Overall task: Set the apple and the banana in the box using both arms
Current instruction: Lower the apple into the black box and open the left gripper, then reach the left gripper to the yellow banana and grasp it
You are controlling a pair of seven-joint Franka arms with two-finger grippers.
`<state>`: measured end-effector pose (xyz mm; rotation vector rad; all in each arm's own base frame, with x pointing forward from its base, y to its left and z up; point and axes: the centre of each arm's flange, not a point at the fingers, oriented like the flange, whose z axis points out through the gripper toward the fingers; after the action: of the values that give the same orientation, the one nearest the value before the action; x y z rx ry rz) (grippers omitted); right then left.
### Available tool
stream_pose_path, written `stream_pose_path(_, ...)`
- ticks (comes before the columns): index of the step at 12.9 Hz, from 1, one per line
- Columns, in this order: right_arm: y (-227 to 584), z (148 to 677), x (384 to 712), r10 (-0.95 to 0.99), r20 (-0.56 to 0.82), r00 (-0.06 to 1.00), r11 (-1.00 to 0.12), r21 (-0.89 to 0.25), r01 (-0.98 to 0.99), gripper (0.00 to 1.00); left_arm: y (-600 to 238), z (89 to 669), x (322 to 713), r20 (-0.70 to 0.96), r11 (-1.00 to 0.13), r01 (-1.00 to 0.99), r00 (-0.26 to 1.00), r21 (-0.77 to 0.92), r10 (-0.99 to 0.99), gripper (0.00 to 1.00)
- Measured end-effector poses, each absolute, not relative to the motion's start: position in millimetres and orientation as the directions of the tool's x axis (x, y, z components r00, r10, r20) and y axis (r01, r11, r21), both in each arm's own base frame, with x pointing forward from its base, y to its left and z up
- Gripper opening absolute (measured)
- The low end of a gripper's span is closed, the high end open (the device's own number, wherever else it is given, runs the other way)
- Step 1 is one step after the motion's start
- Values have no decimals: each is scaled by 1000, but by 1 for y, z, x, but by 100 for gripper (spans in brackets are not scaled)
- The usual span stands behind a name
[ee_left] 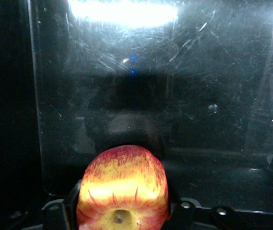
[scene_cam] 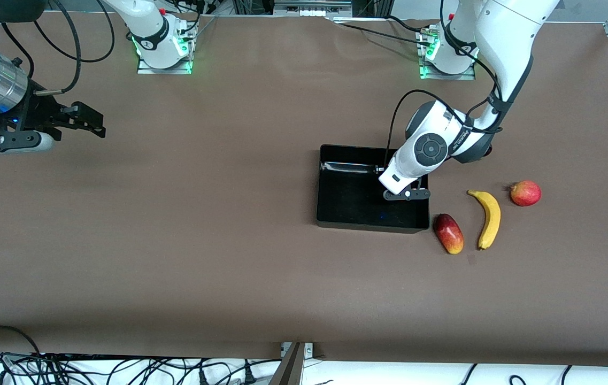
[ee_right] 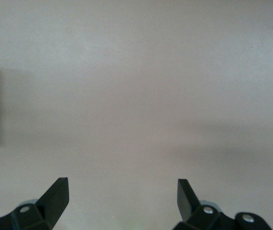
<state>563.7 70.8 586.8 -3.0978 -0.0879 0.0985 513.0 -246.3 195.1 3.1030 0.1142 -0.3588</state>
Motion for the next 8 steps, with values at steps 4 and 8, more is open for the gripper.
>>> stream_pose_path(4,65,587,564,54,-61,997,-998,-23,53,100,-238,246,541,-245,-994,103,964,-30,107,100)
stream_pose_path(8,62,590,565,55,-52,997,-998,9,56,100,-174,360,595,-248,-994,85,964,-76,101,100)
